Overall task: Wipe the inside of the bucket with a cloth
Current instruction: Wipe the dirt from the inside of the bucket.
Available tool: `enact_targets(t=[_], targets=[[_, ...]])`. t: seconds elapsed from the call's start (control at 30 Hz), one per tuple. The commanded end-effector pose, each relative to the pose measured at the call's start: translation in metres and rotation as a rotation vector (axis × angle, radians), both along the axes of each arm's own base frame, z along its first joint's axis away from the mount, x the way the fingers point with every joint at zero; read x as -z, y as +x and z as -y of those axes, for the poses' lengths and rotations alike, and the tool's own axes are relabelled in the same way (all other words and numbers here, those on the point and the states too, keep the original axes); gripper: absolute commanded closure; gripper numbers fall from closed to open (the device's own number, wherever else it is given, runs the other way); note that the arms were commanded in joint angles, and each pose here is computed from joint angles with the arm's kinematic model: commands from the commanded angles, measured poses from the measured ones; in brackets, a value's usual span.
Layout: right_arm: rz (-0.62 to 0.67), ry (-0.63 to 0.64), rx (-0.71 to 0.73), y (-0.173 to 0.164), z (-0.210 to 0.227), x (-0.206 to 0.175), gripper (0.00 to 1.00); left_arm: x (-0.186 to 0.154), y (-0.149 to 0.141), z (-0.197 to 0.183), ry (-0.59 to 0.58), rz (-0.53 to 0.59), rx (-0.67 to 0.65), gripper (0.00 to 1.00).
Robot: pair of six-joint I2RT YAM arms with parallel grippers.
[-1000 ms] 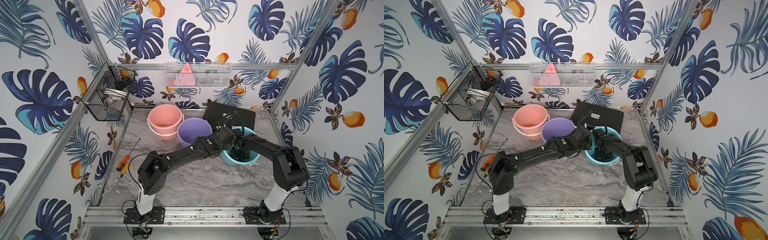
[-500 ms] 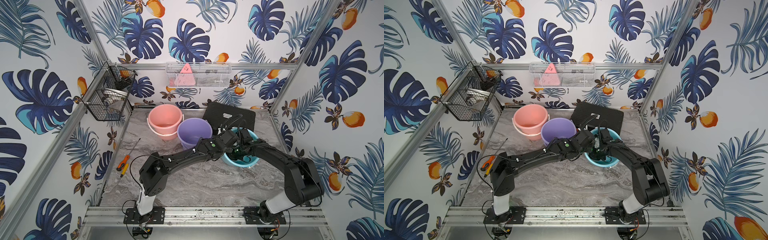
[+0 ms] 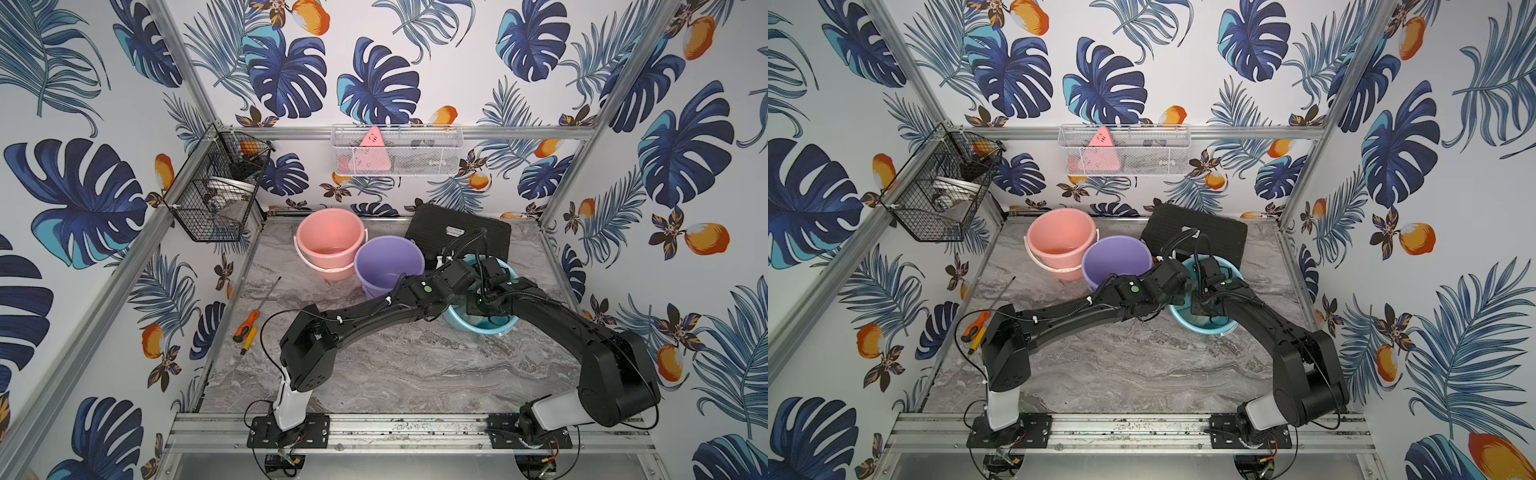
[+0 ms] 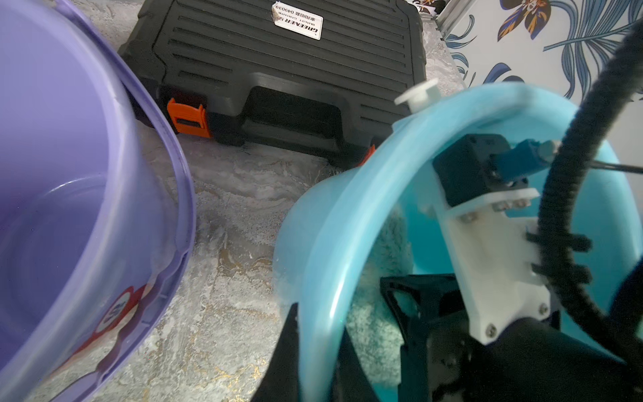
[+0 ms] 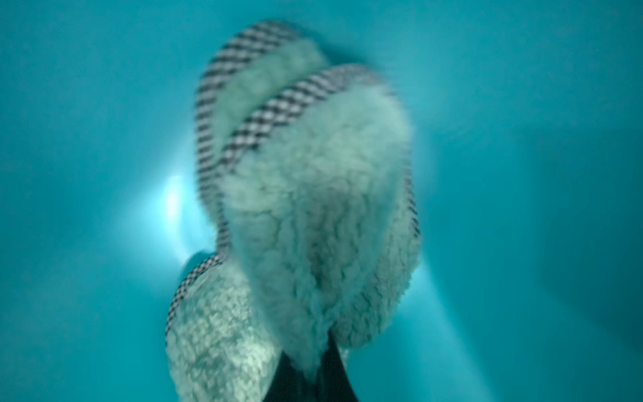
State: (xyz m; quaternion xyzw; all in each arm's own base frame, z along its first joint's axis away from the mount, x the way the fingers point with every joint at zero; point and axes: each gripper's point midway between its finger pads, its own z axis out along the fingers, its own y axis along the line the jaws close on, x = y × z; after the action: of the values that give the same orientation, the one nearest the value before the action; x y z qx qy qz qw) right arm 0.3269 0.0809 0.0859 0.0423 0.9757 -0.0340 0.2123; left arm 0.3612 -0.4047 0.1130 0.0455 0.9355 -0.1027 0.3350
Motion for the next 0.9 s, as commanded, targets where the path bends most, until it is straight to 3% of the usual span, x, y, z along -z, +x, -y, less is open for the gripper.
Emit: enact_targets(t=[0.0,0.17,0.27,0.4,0.53,0.7,0.87], targets=[[0.071,-0.198,0.154,0.019,0.037,-0.004,1.00,0.020,-0.023,-0.007,0.067,-0.109,0.074,1.00],[-0.038,-0.251,0.192,0.016,0.041,0.029,1.00,0.027,-0.025,-0.005,0.072,-0.126,0.093,1.00],[-0.108,-0.183,0.167,0.012,0.027,0.053,1.00,0.036,-0.026,-0.007,0.097,-0.143,0.089,1.00],[-0.170,0.024,0.088,0.010,-0.014,0.067,1.00,0.048,-0.027,-0.010,0.130,-0.165,0.085,1.00],[-0.159,0.241,-0.002,0.014,-0.056,0.057,1.00,0.056,-0.028,-0.015,0.161,-0.177,0.081,1.00],[-0.084,0.546,-0.178,0.017,-0.111,0.013,1.00,0.062,-0.030,-0.018,0.111,-0.200,0.085,1.00],[0.020,0.690,-0.320,0.013,-0.134,-0.030,1.00,0.063,-0.027,-0.026,0.101,-0.214,0.066,1.00]])
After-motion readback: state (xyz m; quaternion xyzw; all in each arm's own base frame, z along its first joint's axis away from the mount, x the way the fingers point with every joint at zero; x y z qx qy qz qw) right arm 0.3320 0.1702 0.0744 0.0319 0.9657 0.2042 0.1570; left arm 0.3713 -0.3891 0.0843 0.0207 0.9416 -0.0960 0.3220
